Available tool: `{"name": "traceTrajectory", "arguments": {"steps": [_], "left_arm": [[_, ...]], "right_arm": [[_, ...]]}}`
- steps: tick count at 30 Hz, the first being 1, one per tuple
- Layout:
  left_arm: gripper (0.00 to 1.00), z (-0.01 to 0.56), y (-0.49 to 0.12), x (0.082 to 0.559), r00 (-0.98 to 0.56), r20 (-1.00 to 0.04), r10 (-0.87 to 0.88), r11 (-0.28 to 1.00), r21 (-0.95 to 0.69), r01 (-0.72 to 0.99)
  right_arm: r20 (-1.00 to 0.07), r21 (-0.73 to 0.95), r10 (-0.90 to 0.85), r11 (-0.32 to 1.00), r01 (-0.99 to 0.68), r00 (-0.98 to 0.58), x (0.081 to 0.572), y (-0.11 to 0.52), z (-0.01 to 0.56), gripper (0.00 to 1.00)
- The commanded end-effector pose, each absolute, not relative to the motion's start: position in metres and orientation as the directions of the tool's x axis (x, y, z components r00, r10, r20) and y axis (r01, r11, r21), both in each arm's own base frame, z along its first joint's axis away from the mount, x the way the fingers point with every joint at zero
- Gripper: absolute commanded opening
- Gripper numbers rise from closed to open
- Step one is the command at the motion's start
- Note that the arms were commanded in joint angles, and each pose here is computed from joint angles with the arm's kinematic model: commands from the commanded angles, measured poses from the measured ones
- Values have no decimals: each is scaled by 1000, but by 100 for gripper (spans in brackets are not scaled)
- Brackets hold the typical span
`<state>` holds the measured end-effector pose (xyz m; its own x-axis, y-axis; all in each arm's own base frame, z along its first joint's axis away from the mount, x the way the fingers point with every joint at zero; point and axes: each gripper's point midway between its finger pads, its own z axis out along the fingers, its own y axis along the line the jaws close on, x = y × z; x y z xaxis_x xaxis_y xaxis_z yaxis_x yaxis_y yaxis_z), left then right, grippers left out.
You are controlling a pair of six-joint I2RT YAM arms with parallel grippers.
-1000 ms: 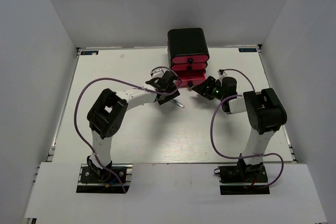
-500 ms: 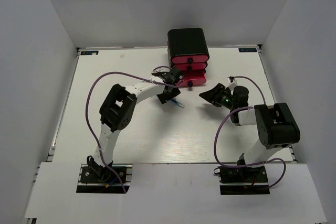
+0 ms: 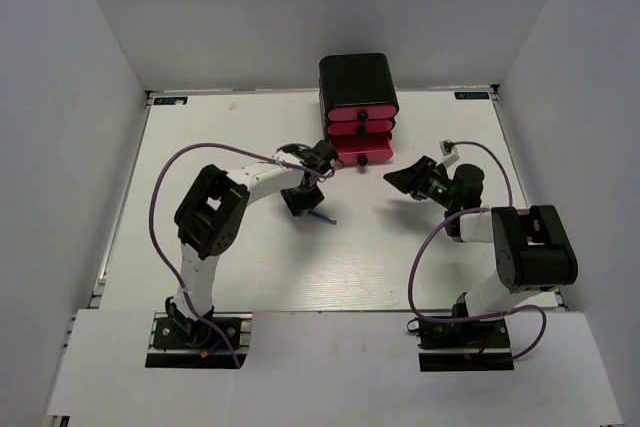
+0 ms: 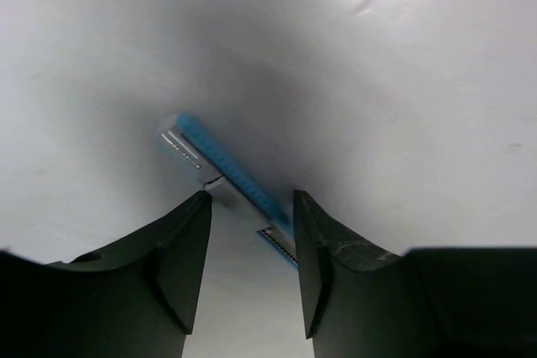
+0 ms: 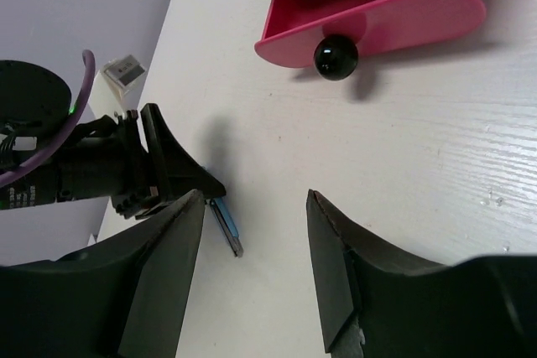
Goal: Sort the stationery into containers
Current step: Pick up the scissors from the center of the board.
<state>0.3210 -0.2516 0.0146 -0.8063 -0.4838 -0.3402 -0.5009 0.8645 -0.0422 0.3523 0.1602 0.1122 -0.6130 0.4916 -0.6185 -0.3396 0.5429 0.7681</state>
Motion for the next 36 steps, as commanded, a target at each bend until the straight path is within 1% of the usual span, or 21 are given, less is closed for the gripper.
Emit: {"name": "traceTrajectory", "arguments": {"steps": [1,4,5,6,9,11,15,18,19,20,21,22,23,24,25,26,28,29,32,35,36], "left_arm": [[53,-16,-220,278,-847,-257,-466,854,121,-506],[45,-13,-218,279,-862,-261,-435,868,133,-478],[37,-15,-219,281,-867,-260,-425,873,135,-469],[32,-18,-220,278,-876,-245,-415,878,143,-456],[19,-21,-225,278,-894,-227,-387,899,122,-421],[15,-14,-230,282,-897,-237,-374,912,79,-402],[4,18,-255,309,-897,-316,-311,950,-88,-298],[1,63,-288,337,-880,-425,-211,962,-250,-110],[0,76,-296,345,-872,-474,-124,965,-260,4],[0,94,-307,354,-850,-519,-93,954,-290,73],[0,103,-318,357,-842,-537,-49,937,-318,148],[0,116,-327,366,-796,-604,44,915,-295,274],[0,134,-334,373,-762,-643,77,897,-290,335],[0,138,-341,377,-737,-665,121,876,-277,394],[0,157,-350,383,-685,-711,158,843,-264,468],[0,157,-351,385,-611,-740,280,795,-178,579],[0,169,-358,388,-511,-780,361,724,-111,681],[0,178,-360,396,-426,-808,407,687,-37,725],[0,191,-362,412,-284,-844,456,643,92,760],[0,211,-367,429,-86,-854,513,568,262,781],[0,208,-369,433,-55,-851,522,555,290,780]], "right_arm": [[-693,715,457,532,-453,-558,346,163,131,58],[-718,693,437,518,-501,-541,343,165,140,58],[-729,683,427,509,-524,-535,341,168,144,58],[-735,676,416,499,-542,-535,339,169,146,58],[-774,633,380,471,-614,-506,335,174,158,59],[-808,589,347,464,-662,-475,333,176,165,62],[-838,546,297,421,-724,-459,330,180,175,68],[-857,515,265,388,-764,-443,327,183,181,68],[-867,497,235,349,-794,-440,319,186,183,65],[-876,480,224,342,-808,-426,318,187,183,62],[-887,460,217,337,-822,-407,319,187,187,51],[-893,448,204,319,-835,-401,317,187,189,42],[-904,425,191,315,-849,-382,316,187,188,33],[-912,407,181,303,-862,-367,316,188,192,15],[-916,398,178,301,-866,-359,316,186,194,7],[-922,384,170,292,-876,-348,316,186,195,1],[-930,365,163,296,-883,-330,318,183,198,0],[-932,360,161,301,-883,-326,321,182,199,0],[-931,362,163,324,-874,-325,325,175,198,0],[-932,360,161,334,-871,-323,327,173,197,0],[-937,347,169,364,-864,-306,333,162,199,0]]}}
